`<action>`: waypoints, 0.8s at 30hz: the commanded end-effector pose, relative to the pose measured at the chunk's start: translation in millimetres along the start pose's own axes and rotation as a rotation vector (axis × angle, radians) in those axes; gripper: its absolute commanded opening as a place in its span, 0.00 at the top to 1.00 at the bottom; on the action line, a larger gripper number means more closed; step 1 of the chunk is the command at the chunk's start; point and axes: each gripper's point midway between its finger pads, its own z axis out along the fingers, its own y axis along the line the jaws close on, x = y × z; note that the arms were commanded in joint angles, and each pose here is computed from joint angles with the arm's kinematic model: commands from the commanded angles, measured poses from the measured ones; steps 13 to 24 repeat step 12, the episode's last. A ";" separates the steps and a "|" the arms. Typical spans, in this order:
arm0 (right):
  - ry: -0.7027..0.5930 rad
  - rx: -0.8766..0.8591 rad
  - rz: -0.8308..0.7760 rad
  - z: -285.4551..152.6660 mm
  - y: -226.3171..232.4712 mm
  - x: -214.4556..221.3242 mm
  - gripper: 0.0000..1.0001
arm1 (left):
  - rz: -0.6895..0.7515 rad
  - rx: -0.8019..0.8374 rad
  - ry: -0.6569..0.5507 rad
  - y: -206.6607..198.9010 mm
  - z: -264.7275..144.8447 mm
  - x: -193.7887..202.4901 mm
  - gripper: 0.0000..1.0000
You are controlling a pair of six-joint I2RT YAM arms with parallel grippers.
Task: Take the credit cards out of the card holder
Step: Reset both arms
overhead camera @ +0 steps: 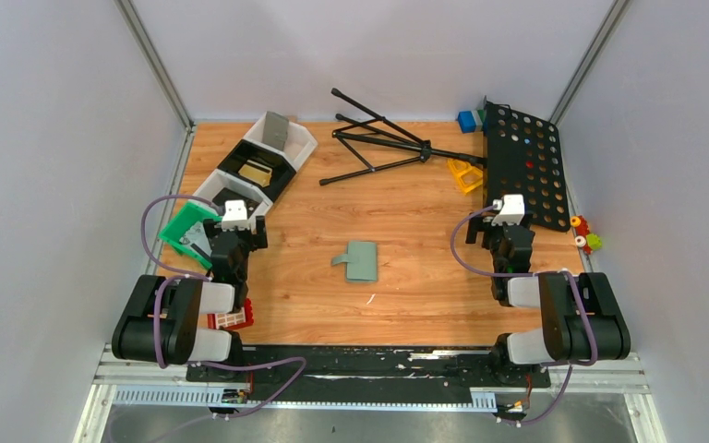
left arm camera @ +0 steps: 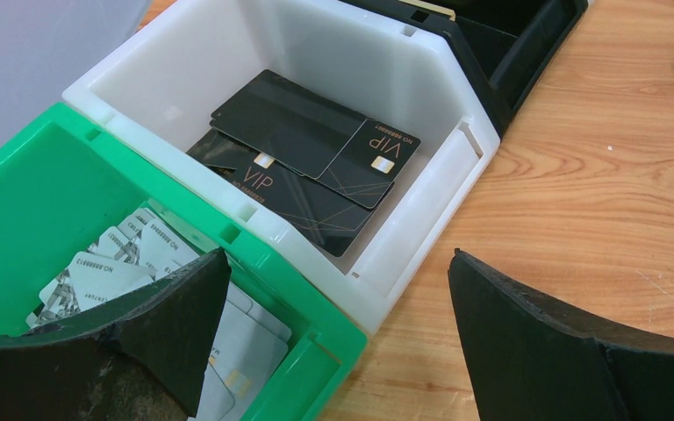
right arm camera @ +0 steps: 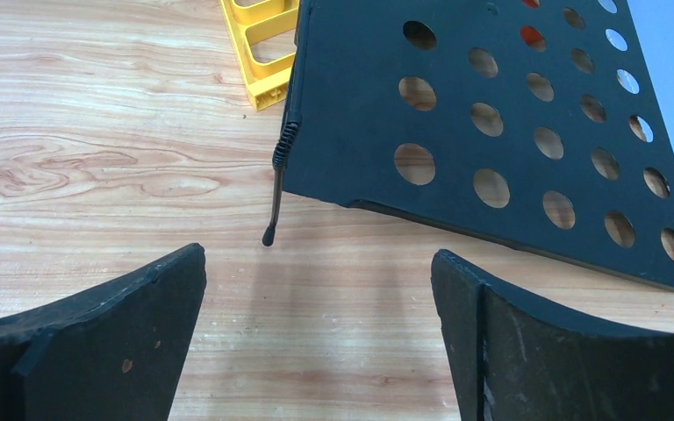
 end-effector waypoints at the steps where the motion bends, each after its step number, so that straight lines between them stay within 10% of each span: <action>1: -0.080 -0.009 0.005 4.7 2.0 -26.2 0.00 | 0.003 0.018 -0.089 -3.1 9.7 -29.3 0.00; 24: -0.079 -0.009 0.006 4.6 1.9 -26.0 0.00 | 0.003 0.020 -0.088 -3.4 9.7 -29.1 0.00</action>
